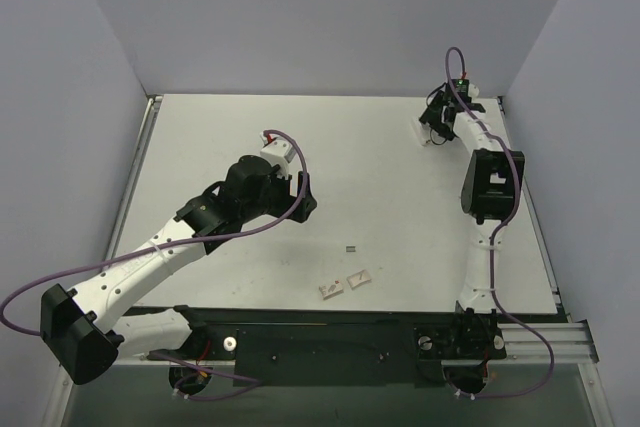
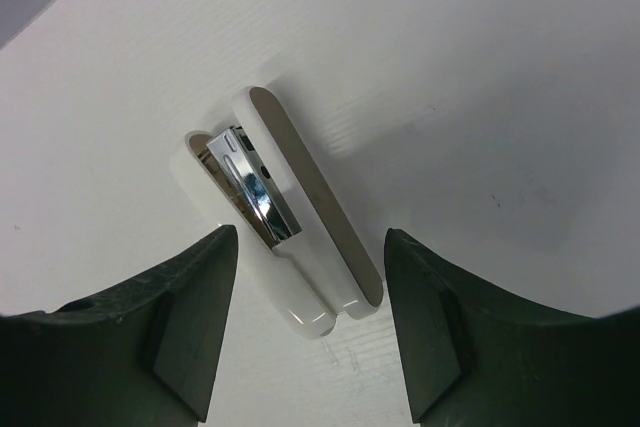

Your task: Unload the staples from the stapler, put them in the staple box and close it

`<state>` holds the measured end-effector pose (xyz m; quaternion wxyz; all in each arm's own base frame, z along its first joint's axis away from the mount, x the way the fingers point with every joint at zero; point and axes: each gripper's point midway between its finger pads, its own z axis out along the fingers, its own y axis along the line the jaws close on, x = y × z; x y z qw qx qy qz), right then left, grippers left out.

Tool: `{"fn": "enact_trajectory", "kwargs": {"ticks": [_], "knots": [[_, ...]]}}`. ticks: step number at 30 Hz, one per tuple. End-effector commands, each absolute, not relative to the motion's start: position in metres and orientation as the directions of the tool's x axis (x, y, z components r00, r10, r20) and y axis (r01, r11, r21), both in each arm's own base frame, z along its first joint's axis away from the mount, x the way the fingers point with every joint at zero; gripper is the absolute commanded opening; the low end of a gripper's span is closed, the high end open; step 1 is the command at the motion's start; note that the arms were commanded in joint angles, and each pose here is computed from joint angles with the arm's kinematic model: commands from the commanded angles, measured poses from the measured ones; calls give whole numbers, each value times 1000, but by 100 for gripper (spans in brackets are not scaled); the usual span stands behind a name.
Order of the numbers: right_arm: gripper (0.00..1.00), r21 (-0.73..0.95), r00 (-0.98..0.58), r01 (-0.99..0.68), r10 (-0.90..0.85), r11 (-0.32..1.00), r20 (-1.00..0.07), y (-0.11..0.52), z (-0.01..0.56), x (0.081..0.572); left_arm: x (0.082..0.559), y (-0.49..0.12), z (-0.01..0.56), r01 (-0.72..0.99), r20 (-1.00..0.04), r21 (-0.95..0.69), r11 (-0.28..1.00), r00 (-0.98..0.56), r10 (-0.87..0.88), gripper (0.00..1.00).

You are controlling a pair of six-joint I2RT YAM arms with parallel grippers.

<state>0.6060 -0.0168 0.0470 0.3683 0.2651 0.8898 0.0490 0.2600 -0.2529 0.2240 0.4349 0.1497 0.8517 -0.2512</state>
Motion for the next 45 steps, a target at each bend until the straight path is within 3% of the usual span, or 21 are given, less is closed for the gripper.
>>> {"fn": "enact_trajectory", "kwargs": {"ticks": [1,22,26,37,45], "knots": [[55,298,-566,430,511,852,-647,-11,64,617,264,-259,249,507,-855,-312,804,-519,-5,88],[47,242,-602,504,538,829,-590,-17,36,611,261,-259,255,516,-859,-323,794,-512,-16,88],[38,233,-601,517,544,823,-586,-20,33,607,261,-258,258,519,-862,-323,792,-506,-21,88],[0,244,-620,519,557,819,-553,-8,26,597,259,-258,259,521,-862,-330,787,-507,-25,88],[0,307,-603,508,587,805,-540,4,45,582,256,-257,260,521,-862,-340,783,-506,-37,88]]}}
